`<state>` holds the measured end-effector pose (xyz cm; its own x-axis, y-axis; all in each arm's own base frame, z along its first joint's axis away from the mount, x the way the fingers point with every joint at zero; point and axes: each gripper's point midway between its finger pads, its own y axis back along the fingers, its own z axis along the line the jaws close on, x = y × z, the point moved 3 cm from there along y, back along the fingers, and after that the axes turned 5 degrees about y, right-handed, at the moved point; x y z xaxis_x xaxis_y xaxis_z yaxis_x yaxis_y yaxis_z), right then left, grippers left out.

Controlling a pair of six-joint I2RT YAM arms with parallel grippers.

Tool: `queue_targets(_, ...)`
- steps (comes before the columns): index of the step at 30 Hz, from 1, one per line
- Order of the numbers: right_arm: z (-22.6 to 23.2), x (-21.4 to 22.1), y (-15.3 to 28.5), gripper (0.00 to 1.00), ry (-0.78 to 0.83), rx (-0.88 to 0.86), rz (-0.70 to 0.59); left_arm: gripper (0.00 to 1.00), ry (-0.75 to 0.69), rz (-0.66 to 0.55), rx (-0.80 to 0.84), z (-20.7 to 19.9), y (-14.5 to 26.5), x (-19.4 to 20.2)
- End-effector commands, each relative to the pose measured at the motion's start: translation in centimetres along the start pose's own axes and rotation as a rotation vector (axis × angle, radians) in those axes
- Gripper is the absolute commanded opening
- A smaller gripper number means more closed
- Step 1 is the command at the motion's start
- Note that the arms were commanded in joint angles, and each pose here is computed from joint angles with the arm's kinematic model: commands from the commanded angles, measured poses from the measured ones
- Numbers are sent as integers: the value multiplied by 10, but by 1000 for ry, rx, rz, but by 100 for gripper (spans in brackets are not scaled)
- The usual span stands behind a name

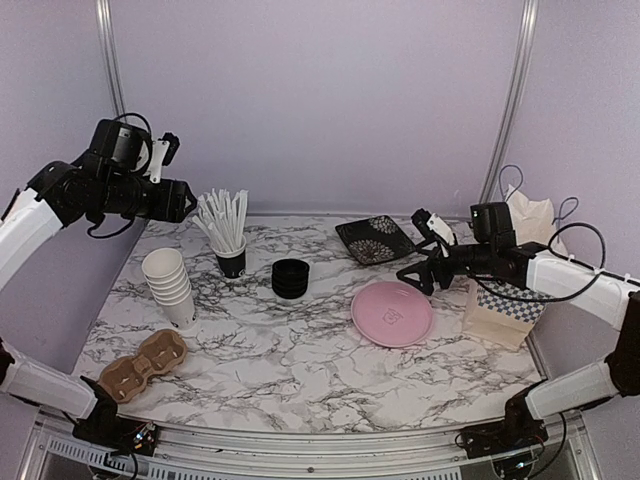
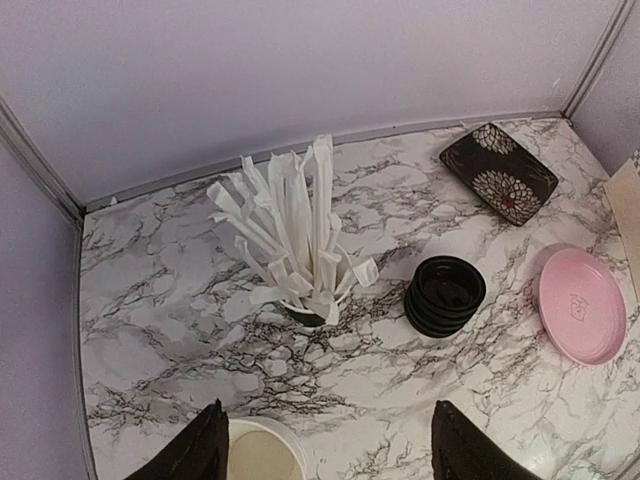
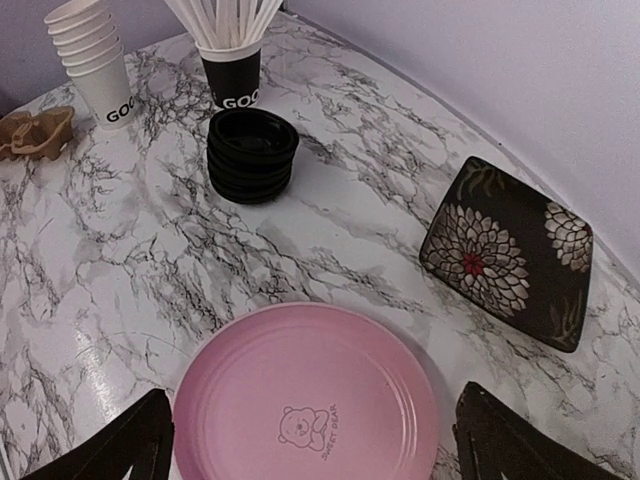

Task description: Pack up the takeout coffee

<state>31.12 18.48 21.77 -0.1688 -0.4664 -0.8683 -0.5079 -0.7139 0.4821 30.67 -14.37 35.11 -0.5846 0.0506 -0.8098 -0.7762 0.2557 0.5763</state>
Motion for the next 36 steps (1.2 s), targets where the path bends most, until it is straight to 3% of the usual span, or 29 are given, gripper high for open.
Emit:
queue_targets(1,11,-6,6,93,86,-53,-92,68,-36,208,-49,-3,-6,38)
queue_targets(5,16,-5,5,78,105,-87,-112,54,-32,254,-58,-7,-5,46)
queue_targets(7,19,-6,6,74,113,-103,-122,52,-29,264,-68,-6,-3,48)
queue_targets(11,22,-7,7,74,123,-123,-136,63,-37,290,-105,-1,-3,54)
queue_targets(18,20,-4,7,74,148,-98,-124,70,-60,371,-143,4,-13,70)
queue_targets(24,19,-1,8,74,173,-78,-112,55,-82,451,-220,12,-25,83)
queue_targets(29,18,1,9,74,191,-63,-103,49,-97,474,-280,18,-33,89)
queue_targets(36,18,6,8,73,208,-58,-85,42,-82,512,-238,12,-38,96)
